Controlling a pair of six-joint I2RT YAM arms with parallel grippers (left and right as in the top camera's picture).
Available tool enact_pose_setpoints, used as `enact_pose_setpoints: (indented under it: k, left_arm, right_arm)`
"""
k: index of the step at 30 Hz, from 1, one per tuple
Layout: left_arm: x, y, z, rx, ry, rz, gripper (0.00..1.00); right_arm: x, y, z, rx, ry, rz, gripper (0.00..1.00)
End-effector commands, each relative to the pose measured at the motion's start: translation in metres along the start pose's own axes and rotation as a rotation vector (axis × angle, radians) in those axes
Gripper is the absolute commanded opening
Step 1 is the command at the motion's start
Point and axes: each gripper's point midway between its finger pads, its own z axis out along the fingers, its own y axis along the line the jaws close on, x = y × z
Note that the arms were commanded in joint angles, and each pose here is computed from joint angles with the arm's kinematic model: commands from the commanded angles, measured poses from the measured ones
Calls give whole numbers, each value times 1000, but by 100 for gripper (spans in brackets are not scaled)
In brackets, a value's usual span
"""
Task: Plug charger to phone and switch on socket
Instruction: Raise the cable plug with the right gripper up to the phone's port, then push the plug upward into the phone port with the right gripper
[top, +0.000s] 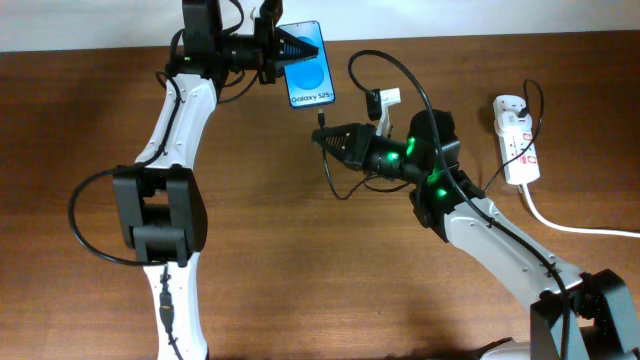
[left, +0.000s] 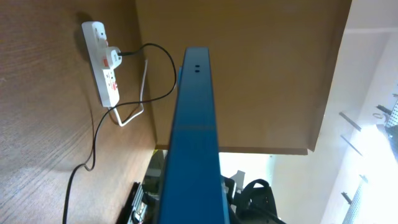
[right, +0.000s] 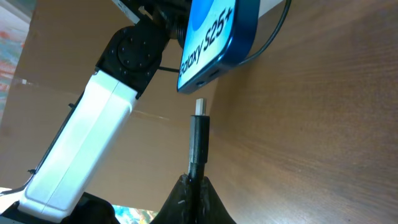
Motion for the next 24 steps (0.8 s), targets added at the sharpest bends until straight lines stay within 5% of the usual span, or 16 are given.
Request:
enact_pose_setpoints:
  k: [1, 24]
  left_arm:
    - [7, -18, 0, 19, 33, 29, 0]
    - [5, -15, 13, 1, 13, 67, 0]
  right_arm:
    - [-7, 0, -3, -5, -11, -5, 4]
    - [0, -4, -3, 7, 24, 21, 4]
